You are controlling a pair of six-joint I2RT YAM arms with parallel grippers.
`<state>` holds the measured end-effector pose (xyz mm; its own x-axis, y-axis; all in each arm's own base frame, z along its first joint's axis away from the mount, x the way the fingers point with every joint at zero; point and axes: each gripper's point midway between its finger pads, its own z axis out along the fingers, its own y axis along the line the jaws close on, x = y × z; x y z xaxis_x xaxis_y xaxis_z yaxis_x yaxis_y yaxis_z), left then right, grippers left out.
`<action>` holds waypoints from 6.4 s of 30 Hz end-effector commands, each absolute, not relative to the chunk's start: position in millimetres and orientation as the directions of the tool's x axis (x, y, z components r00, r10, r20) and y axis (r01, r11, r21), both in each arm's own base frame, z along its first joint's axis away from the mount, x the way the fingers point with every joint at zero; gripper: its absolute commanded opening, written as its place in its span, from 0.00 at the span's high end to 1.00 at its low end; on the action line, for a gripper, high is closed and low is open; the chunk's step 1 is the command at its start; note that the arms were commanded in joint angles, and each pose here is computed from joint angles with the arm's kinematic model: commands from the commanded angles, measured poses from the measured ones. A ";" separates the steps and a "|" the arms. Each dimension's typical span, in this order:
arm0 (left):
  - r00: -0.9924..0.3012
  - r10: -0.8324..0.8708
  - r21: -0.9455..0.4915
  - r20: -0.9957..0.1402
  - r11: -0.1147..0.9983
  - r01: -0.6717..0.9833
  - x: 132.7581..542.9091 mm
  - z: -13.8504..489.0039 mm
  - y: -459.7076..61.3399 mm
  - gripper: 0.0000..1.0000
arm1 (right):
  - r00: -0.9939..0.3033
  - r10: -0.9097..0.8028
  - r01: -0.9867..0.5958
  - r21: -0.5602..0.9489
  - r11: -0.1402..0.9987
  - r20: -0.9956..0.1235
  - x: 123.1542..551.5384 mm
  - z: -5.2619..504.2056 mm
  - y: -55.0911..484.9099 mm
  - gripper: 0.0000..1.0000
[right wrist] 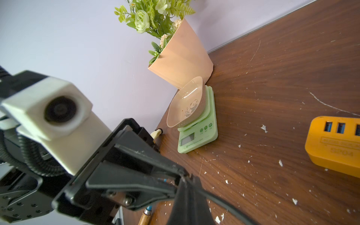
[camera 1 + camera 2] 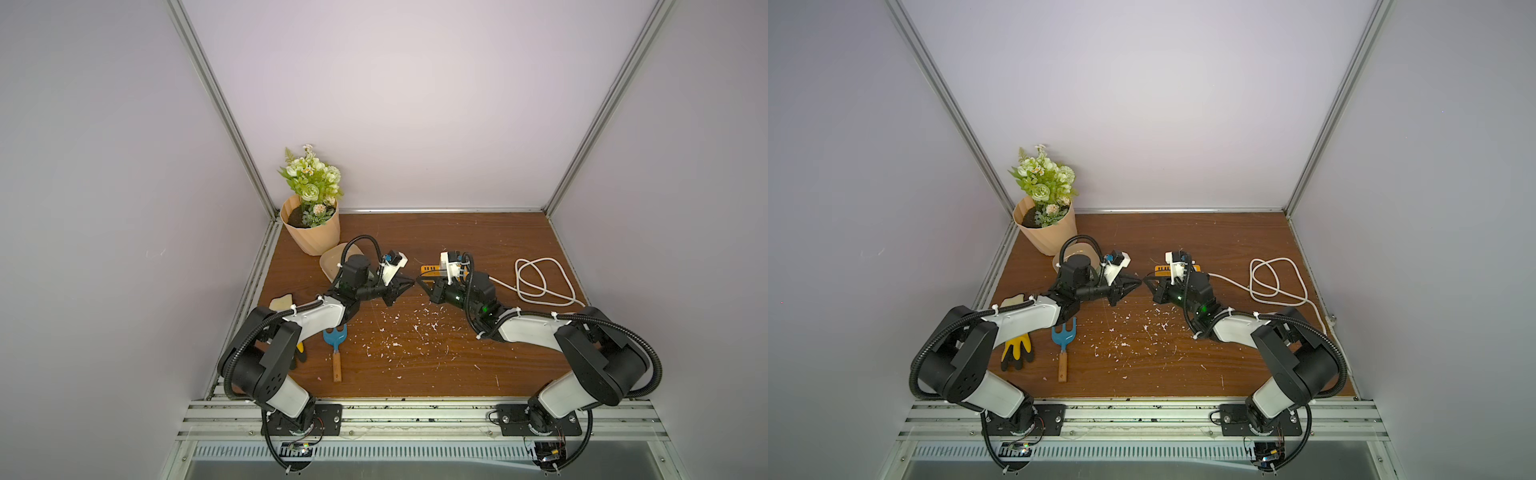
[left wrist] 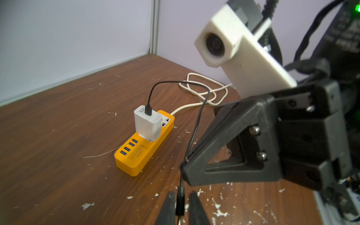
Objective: Charge the electronic scale
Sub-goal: Pick up the charging cable from the center of the board, then pick up the electronic scale at the center of the board, then insert the charging cable into the electronic scale.
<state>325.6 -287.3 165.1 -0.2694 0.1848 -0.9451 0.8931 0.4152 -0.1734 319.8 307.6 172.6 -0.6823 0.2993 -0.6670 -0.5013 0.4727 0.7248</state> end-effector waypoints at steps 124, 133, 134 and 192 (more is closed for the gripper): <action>-0.517 -0.473 -0.207 -0.714 0.847 -0.489 408.4 110.6 -6.5 0.34 | -0.549 -0.209 -0.805 0.444 0.393 -0.809 404.3 203.8 275.2 1.00; -0.548 -0.506 -0.216 -0.666 0.834 -0.507 418.4 90.2 -1.5 0.44 | -0.573 -0.192 -0.786 0.468 0.403 -0.797 404.9 202.4 274.9 1.00; -0.550 -0.508 -0.217 -0.663 0.833 -0.509 418.7 88.1 -0.7 0.45 | -0.577 -0.190 -0.783 0.472 0.404 -0.794 404.8 201.5 275.0 1.00; -0.395 -0.345 -0.505 -0.851 0.742 0.441 457.4 272.7 -165.8 1.00 | -0.669 0.031 -0.702 0.645 0.301 -0.742 363.2 222.9 288.8 1.00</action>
<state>459.1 -149.8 227.4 -0.4877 -0.3093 -0.8164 0.3440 0.7914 -0.5053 367.6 284.0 180.8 -0.7339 -0.0187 -0.6790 -0.6402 0.3533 0.6822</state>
